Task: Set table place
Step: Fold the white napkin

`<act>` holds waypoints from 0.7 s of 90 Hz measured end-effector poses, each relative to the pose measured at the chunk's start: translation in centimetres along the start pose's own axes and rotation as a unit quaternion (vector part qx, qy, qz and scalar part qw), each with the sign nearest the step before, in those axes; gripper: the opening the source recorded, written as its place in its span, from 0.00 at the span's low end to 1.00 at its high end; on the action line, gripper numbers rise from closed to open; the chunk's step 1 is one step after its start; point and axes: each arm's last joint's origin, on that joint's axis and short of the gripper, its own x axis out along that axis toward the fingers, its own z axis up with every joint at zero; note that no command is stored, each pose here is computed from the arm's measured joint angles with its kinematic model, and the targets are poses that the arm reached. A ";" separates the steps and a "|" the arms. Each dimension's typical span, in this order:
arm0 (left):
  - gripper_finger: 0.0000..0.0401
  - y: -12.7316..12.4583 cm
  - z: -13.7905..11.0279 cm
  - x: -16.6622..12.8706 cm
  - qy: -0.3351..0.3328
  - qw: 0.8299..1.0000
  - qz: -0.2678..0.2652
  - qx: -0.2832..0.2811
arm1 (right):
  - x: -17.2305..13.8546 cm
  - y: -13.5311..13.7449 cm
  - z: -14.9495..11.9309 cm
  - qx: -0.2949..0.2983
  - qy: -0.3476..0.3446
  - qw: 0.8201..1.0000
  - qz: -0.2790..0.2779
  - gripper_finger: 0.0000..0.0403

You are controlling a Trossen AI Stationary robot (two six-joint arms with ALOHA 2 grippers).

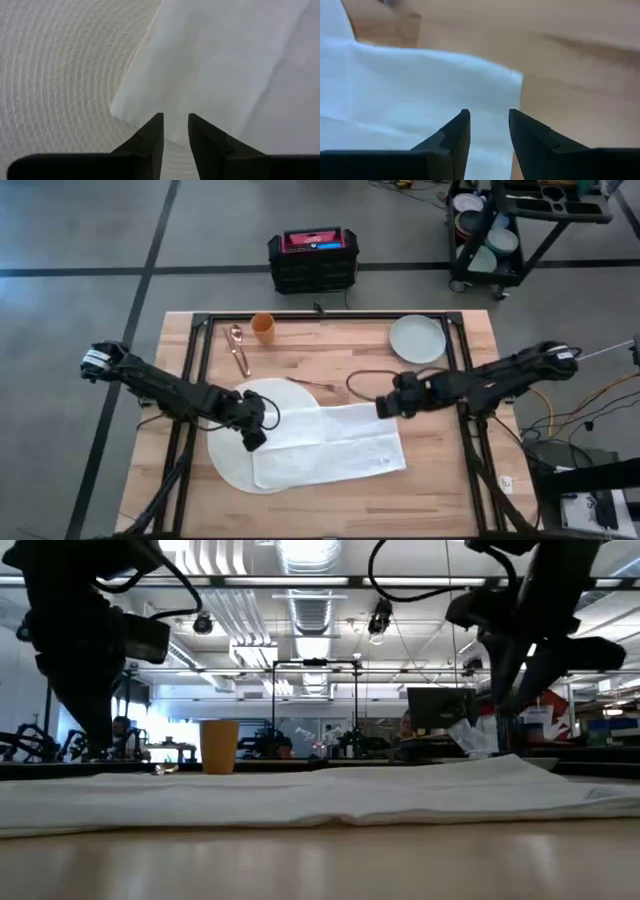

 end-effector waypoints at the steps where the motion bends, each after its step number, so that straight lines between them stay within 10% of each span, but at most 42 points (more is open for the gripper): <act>1: 0.18 0.0 0.0 0.1 0.000 1.000 0.000 0.000 | 0.1 0.1 -0.1 0.001 0.001 1.000 -0.001 0.30; 63: 0.18 -0.3 -0.1 0.3 0.021 0.999 -0.022 -0.006 | 6.3 3.3 0.8 0.013 0.014 1.000 0.007 0.01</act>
